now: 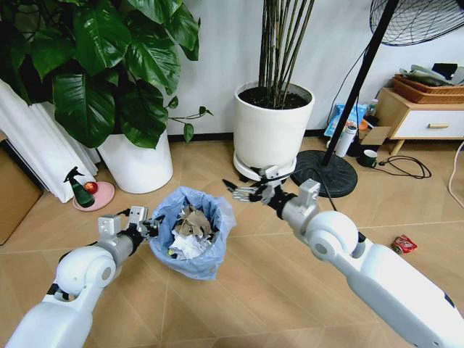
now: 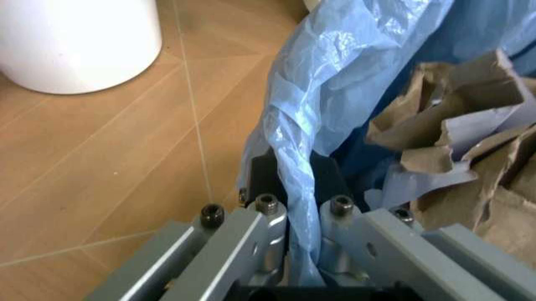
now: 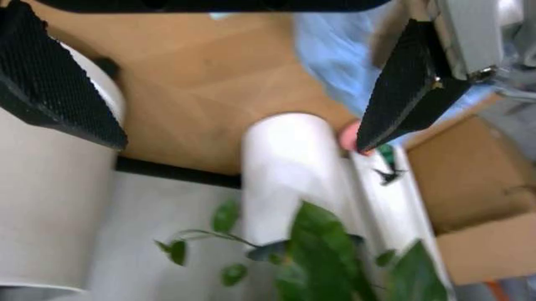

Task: Pick up the trash bin and place the garbage on the floor into it.

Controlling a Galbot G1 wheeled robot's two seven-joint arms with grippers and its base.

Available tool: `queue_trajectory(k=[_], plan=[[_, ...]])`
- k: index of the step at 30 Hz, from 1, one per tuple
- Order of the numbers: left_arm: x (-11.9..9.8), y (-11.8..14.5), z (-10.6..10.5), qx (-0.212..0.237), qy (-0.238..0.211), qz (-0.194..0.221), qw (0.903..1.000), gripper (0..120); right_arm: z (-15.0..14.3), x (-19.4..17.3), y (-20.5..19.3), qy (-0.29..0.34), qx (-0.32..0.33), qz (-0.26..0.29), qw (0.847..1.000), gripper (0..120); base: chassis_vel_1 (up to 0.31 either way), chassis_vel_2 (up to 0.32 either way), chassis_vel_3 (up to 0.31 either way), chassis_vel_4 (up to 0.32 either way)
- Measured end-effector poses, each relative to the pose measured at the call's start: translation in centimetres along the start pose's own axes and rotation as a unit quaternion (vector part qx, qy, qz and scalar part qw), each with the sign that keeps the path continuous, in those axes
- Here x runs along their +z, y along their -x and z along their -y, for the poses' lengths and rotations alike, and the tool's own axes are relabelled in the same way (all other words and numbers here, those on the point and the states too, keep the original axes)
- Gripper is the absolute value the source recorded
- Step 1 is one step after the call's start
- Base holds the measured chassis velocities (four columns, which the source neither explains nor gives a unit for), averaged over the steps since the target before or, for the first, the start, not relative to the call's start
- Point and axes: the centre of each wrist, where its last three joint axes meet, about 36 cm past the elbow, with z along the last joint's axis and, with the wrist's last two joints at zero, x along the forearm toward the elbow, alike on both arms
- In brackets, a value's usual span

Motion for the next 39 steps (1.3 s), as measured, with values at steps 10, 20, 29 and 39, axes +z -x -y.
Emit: queue_trajectory(k=[10,20,29,39], plan=[[0.3,-0.6,-0.6,-0.009,-0.005,0.001,0.9999,0,2.5,0.1,-3.4,-0.021,0.095,0.022,0.995,100,0.000,0.000,0.000,0.000],[0.0,-0.6,-0.6,-0.008,-0.007,0.005,0.9999,0,3.1,3.4,-9.3,-0.042,0.176,-0.004,0.984,100,0.000,0.000,0.000,0.000],[0.0,-0.7,-0.7,-0.009,-0.009,0.006,0.9999,0,3.1,4.6,-11.6,-0.044,0.188,-0.008,0.981,100,0.000,0.000,0.000,0.000],[0.0,-0.8,-0.6,-0.008,-0.007,0.006,0.9999,0,3.1,4.8,-12.5,-0.043,0.192,-0.009,0.980,100,0.000,0.000,0.000,0.000]])
